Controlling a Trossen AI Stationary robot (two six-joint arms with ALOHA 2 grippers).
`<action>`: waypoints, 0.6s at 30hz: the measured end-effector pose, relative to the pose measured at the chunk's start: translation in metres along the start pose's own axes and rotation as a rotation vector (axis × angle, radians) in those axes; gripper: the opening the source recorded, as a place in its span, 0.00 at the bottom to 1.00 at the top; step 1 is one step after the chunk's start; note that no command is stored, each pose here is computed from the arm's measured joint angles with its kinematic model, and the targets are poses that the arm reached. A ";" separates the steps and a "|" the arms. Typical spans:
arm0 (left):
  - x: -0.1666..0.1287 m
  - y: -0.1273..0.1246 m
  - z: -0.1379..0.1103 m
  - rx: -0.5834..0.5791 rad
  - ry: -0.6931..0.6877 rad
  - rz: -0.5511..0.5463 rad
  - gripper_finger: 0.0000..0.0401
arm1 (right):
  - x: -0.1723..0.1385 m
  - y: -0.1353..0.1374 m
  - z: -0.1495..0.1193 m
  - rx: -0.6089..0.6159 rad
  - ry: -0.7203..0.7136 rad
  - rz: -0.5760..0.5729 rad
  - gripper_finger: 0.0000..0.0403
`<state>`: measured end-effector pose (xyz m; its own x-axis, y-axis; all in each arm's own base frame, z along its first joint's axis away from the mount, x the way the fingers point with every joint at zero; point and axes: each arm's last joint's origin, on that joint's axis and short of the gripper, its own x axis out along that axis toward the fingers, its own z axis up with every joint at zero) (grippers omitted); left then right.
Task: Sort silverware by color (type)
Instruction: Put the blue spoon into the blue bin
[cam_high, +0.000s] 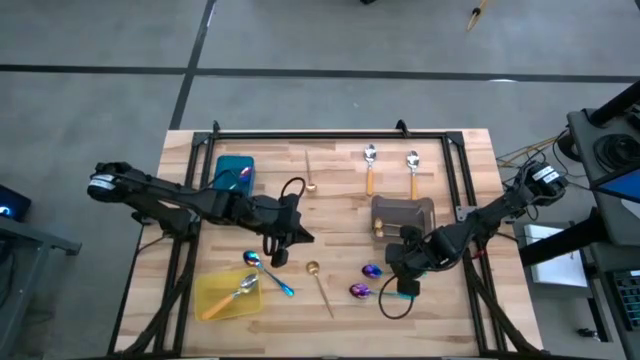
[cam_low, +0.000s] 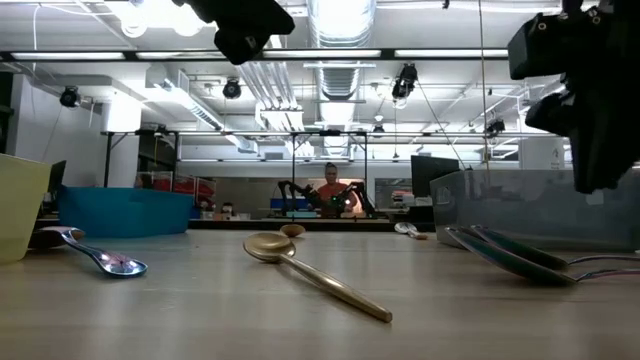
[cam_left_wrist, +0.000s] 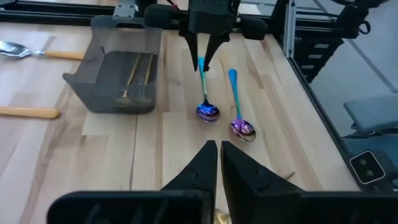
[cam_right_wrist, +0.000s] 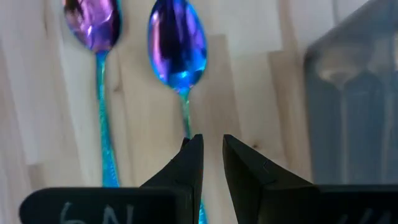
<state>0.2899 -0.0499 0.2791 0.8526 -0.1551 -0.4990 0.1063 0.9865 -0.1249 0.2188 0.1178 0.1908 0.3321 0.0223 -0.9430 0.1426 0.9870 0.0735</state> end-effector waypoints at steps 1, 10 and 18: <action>0.000 0.000 0.000 0.000 0.000 0.001 0.01 | -0.001 0.000 0.001 0.001 -0.008 -0.003 0.14; 0.000 0.000 0.000 0.007 0.000 0.002 0.01 | -0.001 0.001 0.001 0.065 -0.010 -0.001 0.14; 0.000 0.000 0.000 0.007 0.000 0.002 0.01 | -0.001 0.004 0.006 -0.016 -0.076 0.013 0.14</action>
<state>0.2900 -0.0497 0.2791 0.8528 -0.1528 -0.4993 0.1082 0.9872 -0.1174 0.2250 0.1203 0.1942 0.4039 0.0235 -0.9145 0.1232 0.9892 0.0798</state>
